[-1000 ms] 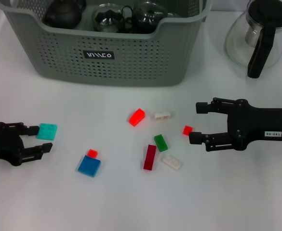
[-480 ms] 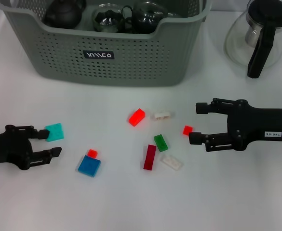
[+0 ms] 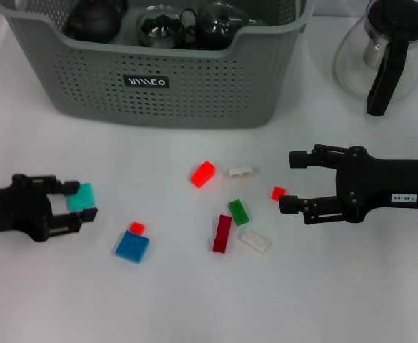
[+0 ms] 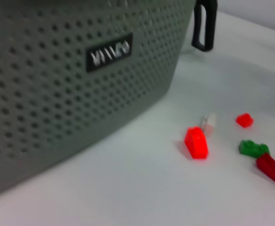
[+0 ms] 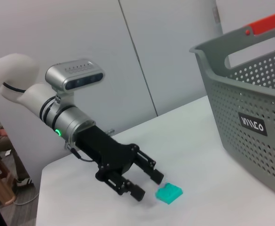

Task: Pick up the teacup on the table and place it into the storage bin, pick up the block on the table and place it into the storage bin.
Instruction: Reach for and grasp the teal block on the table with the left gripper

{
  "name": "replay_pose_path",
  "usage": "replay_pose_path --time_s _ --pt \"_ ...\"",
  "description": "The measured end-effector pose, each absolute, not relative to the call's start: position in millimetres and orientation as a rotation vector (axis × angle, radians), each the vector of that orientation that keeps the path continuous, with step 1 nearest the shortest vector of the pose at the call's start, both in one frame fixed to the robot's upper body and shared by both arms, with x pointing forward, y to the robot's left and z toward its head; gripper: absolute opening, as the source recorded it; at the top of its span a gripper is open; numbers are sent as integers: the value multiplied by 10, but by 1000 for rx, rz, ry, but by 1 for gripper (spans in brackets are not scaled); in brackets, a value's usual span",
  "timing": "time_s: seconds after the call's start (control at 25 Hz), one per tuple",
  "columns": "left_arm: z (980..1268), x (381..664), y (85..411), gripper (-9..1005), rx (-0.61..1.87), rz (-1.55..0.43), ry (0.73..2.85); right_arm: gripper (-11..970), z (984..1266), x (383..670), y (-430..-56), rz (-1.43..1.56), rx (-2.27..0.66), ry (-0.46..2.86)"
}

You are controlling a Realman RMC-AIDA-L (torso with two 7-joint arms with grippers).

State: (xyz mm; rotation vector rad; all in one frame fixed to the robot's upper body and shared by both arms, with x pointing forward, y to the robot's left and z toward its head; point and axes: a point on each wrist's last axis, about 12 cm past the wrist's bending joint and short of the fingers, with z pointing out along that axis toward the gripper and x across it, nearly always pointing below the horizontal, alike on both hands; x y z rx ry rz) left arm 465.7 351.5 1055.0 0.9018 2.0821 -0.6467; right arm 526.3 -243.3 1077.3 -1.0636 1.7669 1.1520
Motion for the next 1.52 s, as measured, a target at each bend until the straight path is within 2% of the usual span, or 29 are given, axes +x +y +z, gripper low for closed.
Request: replay_pose_path --time_s 0.6,1.52 --pt "10527 4872 3478 601 945 -527 2070 956 10765 5254 -2443 1150 -1059 1768" --pt "10441 4784 3494 600 926 -557 2139 956 10758 5244 -2461 1148 -1054 1773"
